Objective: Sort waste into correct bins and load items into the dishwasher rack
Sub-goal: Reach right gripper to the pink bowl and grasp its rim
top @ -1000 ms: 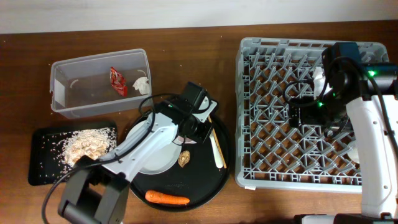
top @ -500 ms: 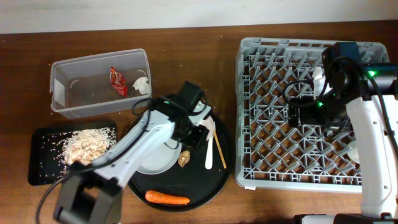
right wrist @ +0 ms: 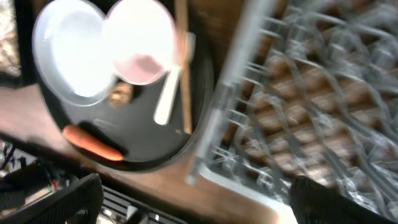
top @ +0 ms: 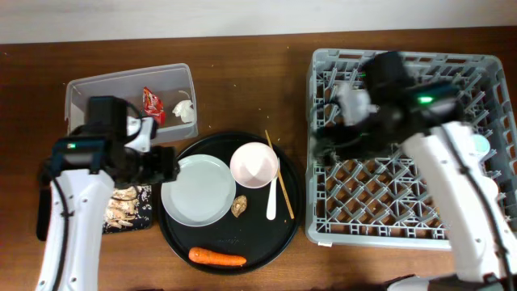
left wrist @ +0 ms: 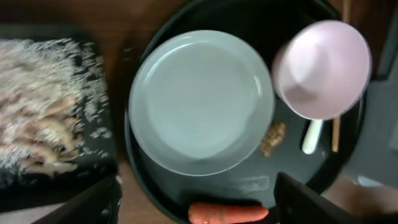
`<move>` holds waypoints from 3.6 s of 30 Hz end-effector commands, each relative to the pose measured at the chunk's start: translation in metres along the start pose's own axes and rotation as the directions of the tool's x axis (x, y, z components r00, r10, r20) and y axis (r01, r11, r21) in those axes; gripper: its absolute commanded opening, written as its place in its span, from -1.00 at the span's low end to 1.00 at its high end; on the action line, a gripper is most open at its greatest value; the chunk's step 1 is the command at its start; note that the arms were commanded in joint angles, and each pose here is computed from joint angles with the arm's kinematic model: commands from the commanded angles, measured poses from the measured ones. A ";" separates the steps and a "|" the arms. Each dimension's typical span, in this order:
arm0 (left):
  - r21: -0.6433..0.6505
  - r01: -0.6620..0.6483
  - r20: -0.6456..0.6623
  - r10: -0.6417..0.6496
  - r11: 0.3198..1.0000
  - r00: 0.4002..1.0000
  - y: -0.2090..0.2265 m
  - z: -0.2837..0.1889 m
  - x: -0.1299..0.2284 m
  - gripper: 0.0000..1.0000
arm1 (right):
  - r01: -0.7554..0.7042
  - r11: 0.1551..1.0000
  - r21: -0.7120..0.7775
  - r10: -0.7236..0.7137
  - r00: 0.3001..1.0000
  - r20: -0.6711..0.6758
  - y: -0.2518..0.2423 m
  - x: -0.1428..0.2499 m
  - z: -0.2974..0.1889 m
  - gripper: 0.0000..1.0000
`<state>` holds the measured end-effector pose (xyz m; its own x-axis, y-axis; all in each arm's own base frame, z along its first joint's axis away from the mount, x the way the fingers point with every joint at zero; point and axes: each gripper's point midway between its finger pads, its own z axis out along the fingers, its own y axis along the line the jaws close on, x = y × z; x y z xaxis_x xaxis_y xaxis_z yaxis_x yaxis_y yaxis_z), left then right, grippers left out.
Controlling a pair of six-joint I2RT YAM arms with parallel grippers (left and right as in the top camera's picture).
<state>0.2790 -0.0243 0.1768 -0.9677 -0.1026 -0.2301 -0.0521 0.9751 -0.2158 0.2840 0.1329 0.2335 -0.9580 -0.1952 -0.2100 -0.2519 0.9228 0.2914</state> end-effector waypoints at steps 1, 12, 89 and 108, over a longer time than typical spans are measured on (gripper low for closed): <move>-0.006 0.042 0.005 -0.041 0.999 0.999 0.012 -0.002 0.000 0.58 | 0.048 0.998 -0.027 -0.049 0.997 -0.062 0.039 -0.006 0.037 0.97; -0.008 0.047 -0.026 -0.047 0.999 0.999 0.013 0.007 0.009 0.61 | -0.059 0.984 0.168 0.094 0.973 -0.209 0.045 -0.019 0.172 0.76; -0.008 0.049 -0.033 -0.049 0.999 0.998 0.015 0.017 0.012 0.62 | -0.134 0.958 0.255 0.206 0.937 -0.281 0.017 -0.013 0.209 -0.46; -0.008 0.049 -0.032 -0.049 0.999 0.998 0.015 0.017 0.011 0.62 | -0.117 0.964 0.237 0.160 0.972 -0.172 0.026 -0.037 0.169 -0.91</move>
<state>0.2725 -0.0139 0.1562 -0.9715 -0.1416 -0.1903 -0.0994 0.9714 -0.2154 0.3187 0.2238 0.0440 -0.9860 -0.0952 0.1369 -0.0857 0.9936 0.0741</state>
